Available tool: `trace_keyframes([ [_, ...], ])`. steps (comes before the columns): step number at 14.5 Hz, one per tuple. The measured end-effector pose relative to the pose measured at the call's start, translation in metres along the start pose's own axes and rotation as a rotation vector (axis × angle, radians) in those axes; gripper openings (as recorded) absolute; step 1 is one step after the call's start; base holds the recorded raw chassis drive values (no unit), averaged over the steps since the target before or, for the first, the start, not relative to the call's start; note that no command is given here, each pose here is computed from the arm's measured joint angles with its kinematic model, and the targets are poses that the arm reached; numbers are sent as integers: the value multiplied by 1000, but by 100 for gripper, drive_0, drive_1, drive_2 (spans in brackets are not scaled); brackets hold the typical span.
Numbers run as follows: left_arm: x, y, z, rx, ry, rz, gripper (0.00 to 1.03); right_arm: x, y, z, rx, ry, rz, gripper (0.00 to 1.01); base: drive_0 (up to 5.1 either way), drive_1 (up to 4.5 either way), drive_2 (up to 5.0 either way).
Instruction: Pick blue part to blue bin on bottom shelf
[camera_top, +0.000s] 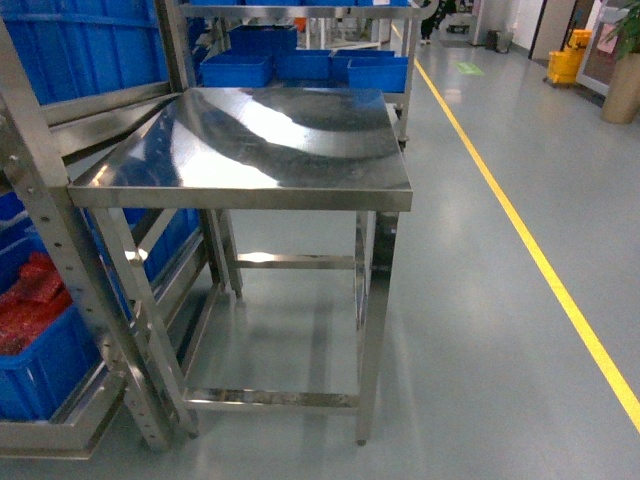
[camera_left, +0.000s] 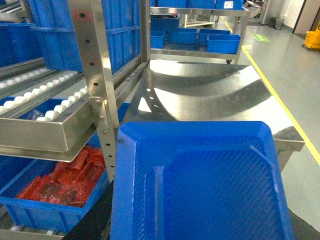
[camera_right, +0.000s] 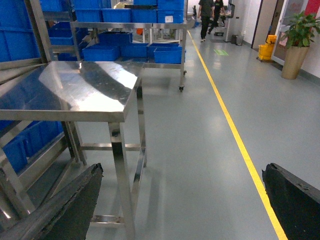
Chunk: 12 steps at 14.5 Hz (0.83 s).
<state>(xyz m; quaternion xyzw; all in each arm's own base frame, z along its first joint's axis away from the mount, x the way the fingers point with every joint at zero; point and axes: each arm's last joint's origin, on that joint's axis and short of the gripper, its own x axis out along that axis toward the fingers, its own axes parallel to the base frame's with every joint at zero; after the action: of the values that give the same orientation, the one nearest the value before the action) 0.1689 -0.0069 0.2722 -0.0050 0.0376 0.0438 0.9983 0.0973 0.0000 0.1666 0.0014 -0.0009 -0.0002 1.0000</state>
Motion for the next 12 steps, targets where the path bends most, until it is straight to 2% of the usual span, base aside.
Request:
trace_keyframes([
  [4,0,0,0,0,2,0,43,0,0,0,0,-1,0,98,-5,421,-432],
  [8,1,0,-1,1,5,0,43,0,0,0,0,-1,0,98,-5,230,-240],
  [12,0,0,0,1,4,1,43,0,0,0,0,1,0,98,-485,240,240],
])
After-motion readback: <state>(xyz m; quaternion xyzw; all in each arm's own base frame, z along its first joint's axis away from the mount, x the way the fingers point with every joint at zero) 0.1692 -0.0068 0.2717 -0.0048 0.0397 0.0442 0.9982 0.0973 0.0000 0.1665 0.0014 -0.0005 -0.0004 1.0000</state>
